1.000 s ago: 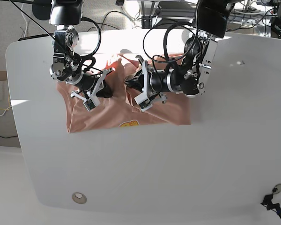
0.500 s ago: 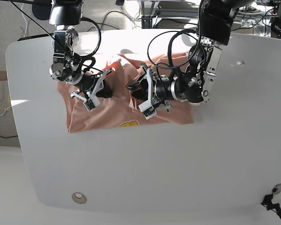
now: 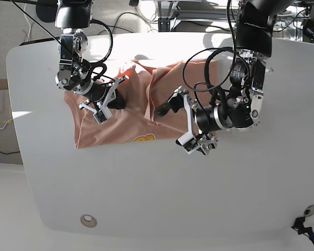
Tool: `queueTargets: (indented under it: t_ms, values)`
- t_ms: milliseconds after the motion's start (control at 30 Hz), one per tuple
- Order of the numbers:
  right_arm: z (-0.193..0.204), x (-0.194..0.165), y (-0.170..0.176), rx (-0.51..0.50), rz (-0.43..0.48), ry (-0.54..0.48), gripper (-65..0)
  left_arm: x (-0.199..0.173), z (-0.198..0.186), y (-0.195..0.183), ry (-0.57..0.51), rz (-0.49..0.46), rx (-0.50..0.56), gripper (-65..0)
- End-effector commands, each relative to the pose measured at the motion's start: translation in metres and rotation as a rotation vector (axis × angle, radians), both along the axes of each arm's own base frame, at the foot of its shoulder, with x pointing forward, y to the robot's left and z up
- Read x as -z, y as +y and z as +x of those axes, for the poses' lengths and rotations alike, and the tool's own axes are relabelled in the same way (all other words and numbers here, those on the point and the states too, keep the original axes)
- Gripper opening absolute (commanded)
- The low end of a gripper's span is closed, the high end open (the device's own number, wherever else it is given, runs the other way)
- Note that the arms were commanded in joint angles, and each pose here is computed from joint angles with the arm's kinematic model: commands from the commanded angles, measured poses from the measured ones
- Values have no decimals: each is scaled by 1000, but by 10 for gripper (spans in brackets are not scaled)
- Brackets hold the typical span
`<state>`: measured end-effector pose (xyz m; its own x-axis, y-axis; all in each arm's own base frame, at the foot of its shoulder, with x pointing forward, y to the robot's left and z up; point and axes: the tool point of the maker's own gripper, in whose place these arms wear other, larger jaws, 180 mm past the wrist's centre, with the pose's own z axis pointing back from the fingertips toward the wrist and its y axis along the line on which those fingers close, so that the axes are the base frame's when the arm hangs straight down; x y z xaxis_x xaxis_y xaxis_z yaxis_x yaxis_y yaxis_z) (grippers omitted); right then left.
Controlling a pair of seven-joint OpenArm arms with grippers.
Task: Fold the T-shirt properly
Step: 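Press the folded end down and release with the left gripper, then move the right gripper to the shirt's other end and grasp it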
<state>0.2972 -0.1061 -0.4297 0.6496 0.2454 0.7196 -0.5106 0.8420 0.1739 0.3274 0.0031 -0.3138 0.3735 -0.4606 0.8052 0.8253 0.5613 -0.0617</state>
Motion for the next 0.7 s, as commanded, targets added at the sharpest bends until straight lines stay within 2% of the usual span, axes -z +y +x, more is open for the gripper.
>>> queueTargets:
  t_ms: [0,33,133,200,333,467,633,667]
  values:
    - [-9,11,-9,-15,-69,52,-650,-20,8,-3,-66,-29,-3,-114]
    - [-8,11,-9,-15,-67,52,-650,-14,4,6,-69,-7,-20,-193]
    - [-8,11,-8,-15,-64,51,-650,-7,-4,20,-116,16,-40,-506]
    - [-8,11,-4,-15,-57,51,-650,6,-9,29,-115,53,-52,-650]
    - [-7,8,-3,-10,-52,43,-650,38,-27,41,-84,129,-69,-650]
    - [-2,-1,-1,-12,-48,13,-650,75,-38,51,-13,164,-85,-650]
    - [17,-39,11,-21,-39,-109,-650,117,-46,64,88,172,-113,-650]
    - [23,-51,11,-22,-43,-144,-631,118,-45,64,94,172,-115,-650]
